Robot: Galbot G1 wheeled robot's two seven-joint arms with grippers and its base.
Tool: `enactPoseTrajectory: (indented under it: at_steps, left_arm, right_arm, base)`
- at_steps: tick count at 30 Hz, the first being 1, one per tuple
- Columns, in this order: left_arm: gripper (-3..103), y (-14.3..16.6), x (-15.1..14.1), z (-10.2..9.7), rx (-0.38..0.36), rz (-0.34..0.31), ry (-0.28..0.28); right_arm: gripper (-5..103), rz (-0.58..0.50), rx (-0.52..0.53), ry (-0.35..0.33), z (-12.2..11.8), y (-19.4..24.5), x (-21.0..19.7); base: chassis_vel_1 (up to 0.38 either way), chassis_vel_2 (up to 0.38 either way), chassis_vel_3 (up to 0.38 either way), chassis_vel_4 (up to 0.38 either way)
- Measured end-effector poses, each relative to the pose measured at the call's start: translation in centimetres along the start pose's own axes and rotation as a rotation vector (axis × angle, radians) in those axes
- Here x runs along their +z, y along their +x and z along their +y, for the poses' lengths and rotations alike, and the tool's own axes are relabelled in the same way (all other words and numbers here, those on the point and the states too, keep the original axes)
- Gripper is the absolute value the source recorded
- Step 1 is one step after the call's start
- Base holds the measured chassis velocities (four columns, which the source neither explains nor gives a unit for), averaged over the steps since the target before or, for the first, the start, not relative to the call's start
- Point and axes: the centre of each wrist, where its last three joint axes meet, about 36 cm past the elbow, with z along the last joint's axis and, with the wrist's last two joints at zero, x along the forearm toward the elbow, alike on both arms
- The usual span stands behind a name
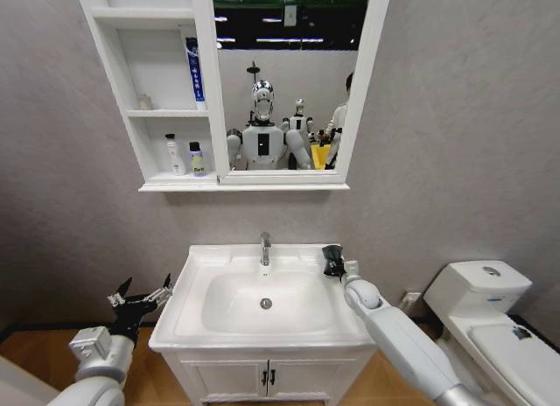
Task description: Move facial cleanser and shampoo from washbasin to cabinet, then wipe washbasin with towel.
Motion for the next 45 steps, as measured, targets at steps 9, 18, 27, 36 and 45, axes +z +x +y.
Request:
enactPoseTrajectory:
  at_steps: [9,18,27,36,45]
  left_arm:
    - [100,0.0,0.0,0.0,0.0,0.0,0.0]
    - [100,0.0,0.0,0.0,0.0,0.0,0.0]
    - [100,0.0,0.0,0.0,0.0,0.0,0.0]
    - [100,0.0,0.0,0.0,0.0,0.0,0.0]
    - [100,0.0,0.0,0.0,0.0,0.0,0.0]
  right_arm:
    - [76,-0.027,-0.011,-0.017,-0.8,0.0,1.0]
    - [100,-0.052,-0.001,-0.002,-0.6,-0.1,0.7]
    - [100,-0.124,0.043,0.007,-0.6,1.3,-0.8]
    - [100,-0.184,0.059,-0.054,0.8,14.0,-1.5]
    - [100,-0.19,0.081,0.001,3.4,26.9,1.5]
  base:
    - [0.0,0.0,0.0,0.0]
    - [0.0,0.0,0.0,0.0]
    - [0.0,0.0,0.0,0.0]
    - [0.0,0.0,0.0,0.0]
    - [0.014,-0.009,-0.009,0.008]
